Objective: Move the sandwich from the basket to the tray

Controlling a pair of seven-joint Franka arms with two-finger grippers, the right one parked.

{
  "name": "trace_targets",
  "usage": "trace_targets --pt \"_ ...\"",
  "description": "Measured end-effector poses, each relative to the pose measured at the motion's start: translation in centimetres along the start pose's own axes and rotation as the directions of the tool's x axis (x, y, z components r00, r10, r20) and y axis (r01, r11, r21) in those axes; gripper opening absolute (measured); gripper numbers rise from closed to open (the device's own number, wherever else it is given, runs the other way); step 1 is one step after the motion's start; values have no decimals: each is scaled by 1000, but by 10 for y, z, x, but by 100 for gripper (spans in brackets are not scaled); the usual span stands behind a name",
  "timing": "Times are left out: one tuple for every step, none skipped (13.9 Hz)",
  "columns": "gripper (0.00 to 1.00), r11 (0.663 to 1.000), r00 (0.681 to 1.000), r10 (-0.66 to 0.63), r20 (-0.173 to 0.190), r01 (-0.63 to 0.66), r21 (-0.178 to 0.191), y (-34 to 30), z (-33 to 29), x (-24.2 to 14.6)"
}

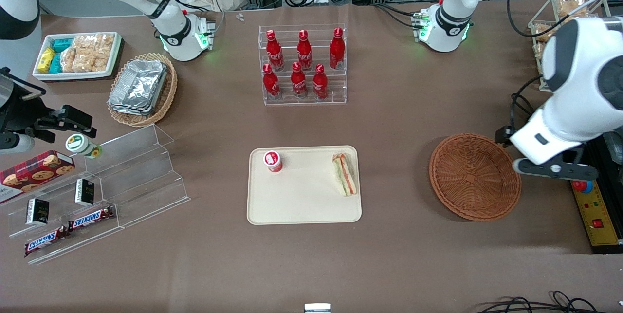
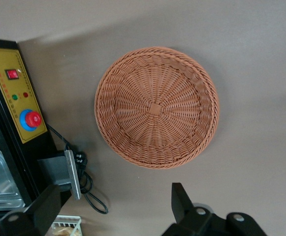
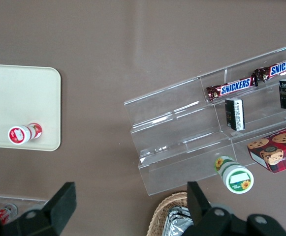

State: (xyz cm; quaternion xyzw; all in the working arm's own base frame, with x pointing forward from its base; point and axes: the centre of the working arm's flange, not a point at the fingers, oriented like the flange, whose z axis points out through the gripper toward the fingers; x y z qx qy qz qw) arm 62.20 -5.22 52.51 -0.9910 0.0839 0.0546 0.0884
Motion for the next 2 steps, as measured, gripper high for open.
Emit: trace_targets --pt "100 1000 1000 -20 2 20 -19 -10 2 -1" --pt "100 999 999 -33 4 33 -31 -16 3 -2"
